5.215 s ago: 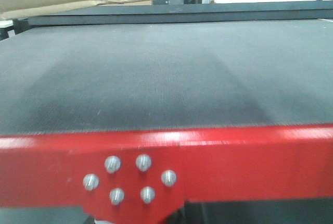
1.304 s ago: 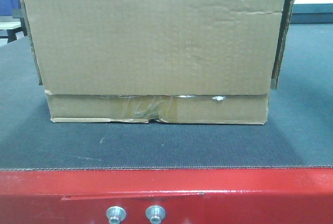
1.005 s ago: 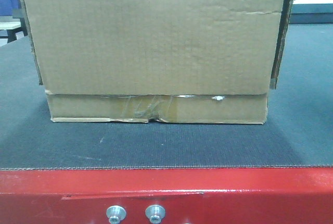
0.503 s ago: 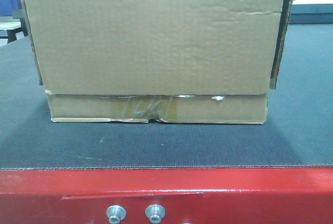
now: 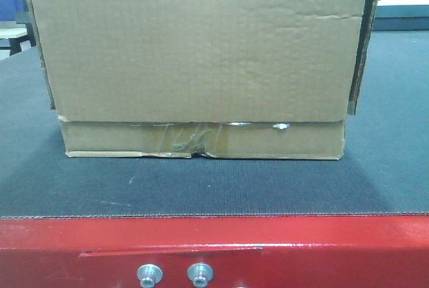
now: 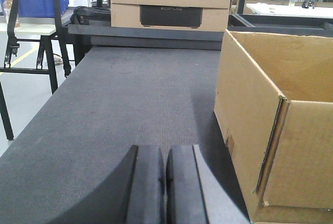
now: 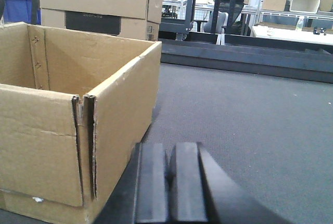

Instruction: Grab carton from right shelf to conveyor

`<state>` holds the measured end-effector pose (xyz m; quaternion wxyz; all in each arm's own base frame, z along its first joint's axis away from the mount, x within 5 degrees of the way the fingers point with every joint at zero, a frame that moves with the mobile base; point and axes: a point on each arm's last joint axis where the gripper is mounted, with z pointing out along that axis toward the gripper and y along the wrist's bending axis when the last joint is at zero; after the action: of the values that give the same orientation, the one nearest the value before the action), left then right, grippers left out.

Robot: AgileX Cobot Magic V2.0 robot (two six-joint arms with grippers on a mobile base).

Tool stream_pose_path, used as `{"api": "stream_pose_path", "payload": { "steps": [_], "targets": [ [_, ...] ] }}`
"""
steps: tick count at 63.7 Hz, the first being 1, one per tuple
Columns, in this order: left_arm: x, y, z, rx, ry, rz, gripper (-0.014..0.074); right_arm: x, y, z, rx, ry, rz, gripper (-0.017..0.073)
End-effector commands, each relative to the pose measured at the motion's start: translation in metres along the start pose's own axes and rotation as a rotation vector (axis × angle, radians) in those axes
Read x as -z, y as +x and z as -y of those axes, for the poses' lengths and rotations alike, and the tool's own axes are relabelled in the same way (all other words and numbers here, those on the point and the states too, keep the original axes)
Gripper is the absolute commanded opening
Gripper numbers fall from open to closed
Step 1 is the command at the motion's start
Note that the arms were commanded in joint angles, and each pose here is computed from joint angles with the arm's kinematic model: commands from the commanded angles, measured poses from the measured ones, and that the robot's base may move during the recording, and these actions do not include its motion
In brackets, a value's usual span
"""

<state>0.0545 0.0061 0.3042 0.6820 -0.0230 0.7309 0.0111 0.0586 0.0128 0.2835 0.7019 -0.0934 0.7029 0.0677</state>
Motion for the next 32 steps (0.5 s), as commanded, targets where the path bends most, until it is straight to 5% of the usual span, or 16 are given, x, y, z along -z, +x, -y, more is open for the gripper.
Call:
{"api": "stream_pose_path", "payload": {
  "steps": [1, 27, 32],
  "targets": [
    [0.0002, -0.0018, 0.0004, 0.004, 0.003, 0.024, 0.0013, 0.0009, -0.0028, 0.0001, 0.0, 0.002, 0.033, -0.0067],
    [-0.0015, 0.0026, 0.0003, 0.008, -0.001, 0.009, 0.0013, 0.0009, -0.0028, 0.0001, 0.0, 0.002, 0.033, -0.0067],
    [-0.0015, 0.0078, -0.0004, -0.023, -0.017, 0.002, 0.0013, 0.0009, -0.0028, 0.0001, 0.0, 0.002, 0.033, -0.0067]
  ]
}}
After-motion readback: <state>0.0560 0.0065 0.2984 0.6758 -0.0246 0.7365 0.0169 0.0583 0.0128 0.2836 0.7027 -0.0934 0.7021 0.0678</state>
